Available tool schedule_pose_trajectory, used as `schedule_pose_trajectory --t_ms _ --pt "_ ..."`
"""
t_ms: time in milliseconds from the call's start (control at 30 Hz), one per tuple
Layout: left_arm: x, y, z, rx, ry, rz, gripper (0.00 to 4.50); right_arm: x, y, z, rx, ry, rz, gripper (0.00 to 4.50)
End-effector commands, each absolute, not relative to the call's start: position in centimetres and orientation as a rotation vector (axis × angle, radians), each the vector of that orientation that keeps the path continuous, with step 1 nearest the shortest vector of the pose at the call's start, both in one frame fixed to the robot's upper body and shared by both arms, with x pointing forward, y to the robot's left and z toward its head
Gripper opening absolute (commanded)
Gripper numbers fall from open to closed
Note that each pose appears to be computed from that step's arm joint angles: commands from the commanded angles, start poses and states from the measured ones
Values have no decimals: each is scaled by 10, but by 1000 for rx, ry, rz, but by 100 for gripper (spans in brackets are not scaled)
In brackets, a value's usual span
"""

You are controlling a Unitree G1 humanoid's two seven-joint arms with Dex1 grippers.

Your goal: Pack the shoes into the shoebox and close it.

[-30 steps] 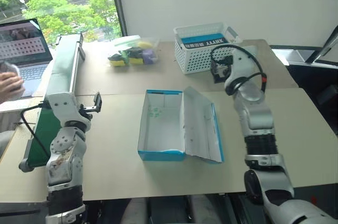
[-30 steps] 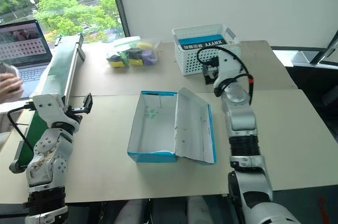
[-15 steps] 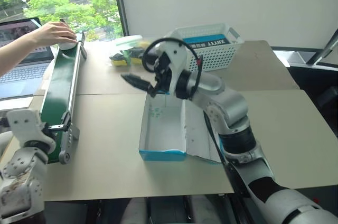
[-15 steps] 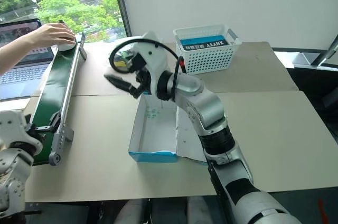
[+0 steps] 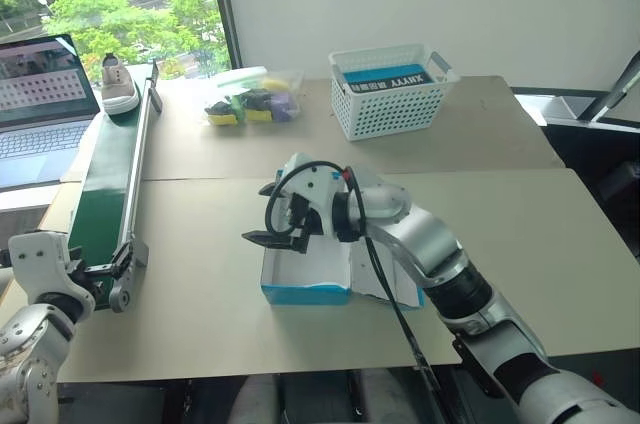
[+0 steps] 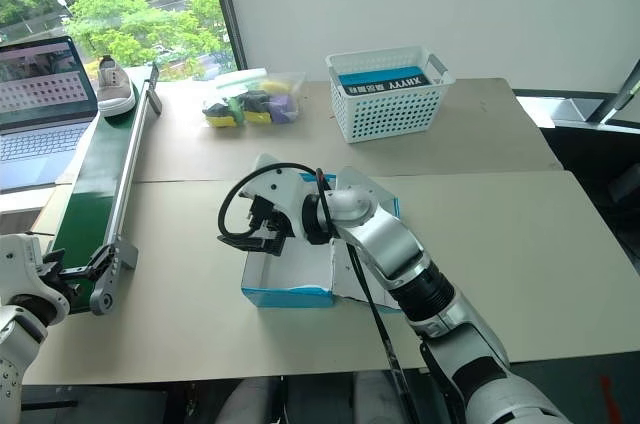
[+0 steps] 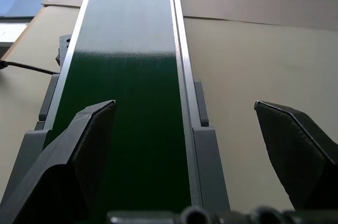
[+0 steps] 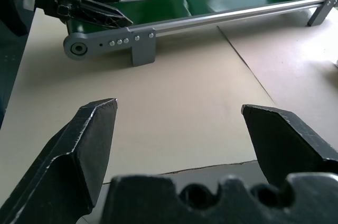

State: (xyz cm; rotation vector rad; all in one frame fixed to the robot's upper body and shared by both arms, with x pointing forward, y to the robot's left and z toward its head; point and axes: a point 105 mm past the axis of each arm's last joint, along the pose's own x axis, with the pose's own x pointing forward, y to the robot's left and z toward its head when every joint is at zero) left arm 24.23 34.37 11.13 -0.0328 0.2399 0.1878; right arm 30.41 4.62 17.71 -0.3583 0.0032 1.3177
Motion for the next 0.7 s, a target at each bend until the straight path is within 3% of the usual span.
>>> schedule_pose_trajectory --t_ms 33,700 --pt "240 348 123 -20 196 216 450 306 45 190 -337 -67 1286 445" --pt "243 366 119 31 239 309 450 323 34 188 -319 -22 1160 445"
